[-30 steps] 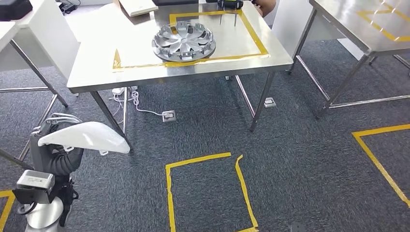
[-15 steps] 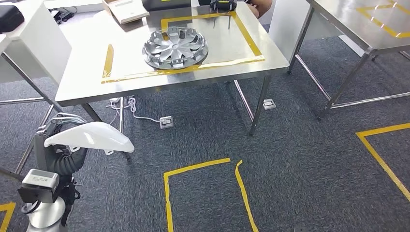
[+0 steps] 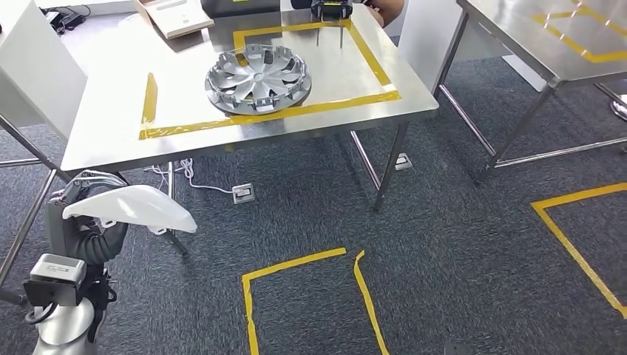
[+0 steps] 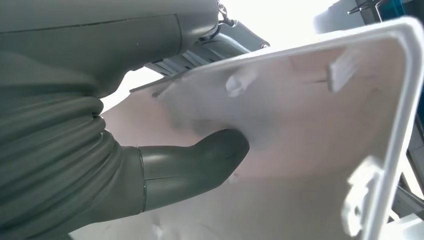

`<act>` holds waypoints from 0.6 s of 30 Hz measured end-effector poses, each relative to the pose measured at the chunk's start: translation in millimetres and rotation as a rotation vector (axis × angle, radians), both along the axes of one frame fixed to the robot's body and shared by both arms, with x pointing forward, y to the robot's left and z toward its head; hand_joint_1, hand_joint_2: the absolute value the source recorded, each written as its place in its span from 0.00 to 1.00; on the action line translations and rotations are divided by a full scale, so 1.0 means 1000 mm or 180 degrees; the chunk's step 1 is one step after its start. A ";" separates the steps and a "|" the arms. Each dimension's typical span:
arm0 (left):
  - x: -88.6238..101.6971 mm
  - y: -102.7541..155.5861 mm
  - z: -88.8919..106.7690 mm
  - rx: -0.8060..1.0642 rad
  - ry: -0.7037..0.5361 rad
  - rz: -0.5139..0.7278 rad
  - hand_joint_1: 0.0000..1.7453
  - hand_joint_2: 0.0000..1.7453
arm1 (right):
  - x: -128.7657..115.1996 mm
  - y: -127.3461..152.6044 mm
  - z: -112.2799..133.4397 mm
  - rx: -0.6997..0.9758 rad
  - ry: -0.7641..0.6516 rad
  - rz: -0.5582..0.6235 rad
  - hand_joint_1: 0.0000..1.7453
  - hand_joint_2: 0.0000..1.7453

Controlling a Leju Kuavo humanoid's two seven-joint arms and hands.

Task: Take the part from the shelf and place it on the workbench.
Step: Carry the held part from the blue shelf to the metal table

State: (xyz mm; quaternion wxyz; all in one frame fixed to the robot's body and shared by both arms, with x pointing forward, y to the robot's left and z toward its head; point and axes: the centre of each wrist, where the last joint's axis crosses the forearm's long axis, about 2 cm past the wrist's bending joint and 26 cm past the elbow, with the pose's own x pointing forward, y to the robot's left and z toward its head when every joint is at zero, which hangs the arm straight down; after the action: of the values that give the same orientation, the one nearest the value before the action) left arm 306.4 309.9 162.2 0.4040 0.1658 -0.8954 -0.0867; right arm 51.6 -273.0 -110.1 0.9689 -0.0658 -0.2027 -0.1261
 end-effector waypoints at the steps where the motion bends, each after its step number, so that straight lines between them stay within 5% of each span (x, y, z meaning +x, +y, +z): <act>1: 0.000 0.000 0.000 0.0001 0.0000 0.0001 1.00 1.00 | 0.001 0.000 0.000 0.0000 -0.0004 0.0000 0.00 0.00; 18: -0.008 -0.001 -0.004 0.0025 -0.0008 -0.0004 1.00 1.00 | -0.003 0.001 0.000 0.0017 -0.0039 -0.0005 0.00 0.00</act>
State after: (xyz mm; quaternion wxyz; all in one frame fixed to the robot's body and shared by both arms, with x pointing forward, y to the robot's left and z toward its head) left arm 298.8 309.4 157.8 0.4022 0.1668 -0.8957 -0.0902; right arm 48.3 -272.1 -110.5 0.9677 -0.0626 -0.2083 -0.1277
